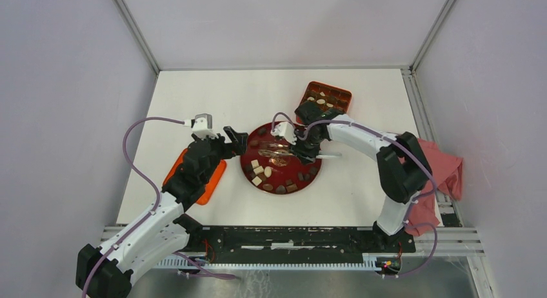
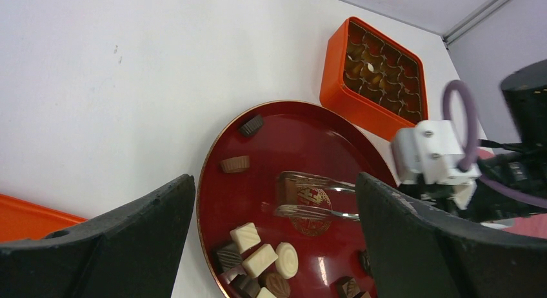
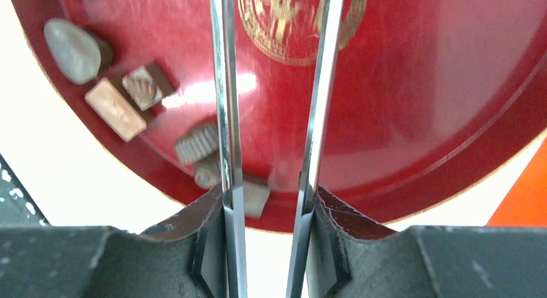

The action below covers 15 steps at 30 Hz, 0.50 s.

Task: Pack the chocolate
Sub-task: Pick up the fake chocolate from the plate, then place the fake chocolate in the packing box.

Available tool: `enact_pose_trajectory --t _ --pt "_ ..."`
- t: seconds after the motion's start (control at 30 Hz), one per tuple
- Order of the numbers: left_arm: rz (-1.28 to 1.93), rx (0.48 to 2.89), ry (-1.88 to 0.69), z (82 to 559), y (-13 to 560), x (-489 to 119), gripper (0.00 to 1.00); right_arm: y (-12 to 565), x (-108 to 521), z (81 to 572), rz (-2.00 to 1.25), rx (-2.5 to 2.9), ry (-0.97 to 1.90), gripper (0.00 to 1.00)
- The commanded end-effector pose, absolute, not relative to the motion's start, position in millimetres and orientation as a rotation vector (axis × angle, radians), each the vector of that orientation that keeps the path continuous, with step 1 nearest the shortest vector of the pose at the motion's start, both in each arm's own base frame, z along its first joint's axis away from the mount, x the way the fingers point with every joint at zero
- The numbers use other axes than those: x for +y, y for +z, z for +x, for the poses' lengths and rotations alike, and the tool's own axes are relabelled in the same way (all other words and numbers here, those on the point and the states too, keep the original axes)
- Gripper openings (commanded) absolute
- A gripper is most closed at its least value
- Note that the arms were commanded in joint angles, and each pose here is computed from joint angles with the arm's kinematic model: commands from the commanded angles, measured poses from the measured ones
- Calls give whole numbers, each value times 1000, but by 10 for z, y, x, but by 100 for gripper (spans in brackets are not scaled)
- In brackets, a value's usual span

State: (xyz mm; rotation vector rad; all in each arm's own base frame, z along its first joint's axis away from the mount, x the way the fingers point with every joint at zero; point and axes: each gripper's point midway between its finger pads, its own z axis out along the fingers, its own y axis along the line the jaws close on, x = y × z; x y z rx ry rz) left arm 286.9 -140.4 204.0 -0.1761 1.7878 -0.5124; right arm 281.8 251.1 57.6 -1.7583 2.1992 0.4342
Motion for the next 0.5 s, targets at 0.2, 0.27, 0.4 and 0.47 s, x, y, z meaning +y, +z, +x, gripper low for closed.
enact_pose_trajectory --t 0.2,0.27,0.4,0.47 --pt "-201 1740 -539 2908 2170 -1408 98 1294 1801 3240 -1341 2111 564 0" --pt "-199 1742 -537 2911 2170 -1411 98 1337 1566 3397 -1246 2141 540 0" --pt "-195 1747 -536 2921 2168 -1423 98 1276 1150 3631 -1133 2232 483 3" --pt "-195 1749 -536 2923 2163 -1424 98 1231 1029 3722 -1097 2259 470 4"
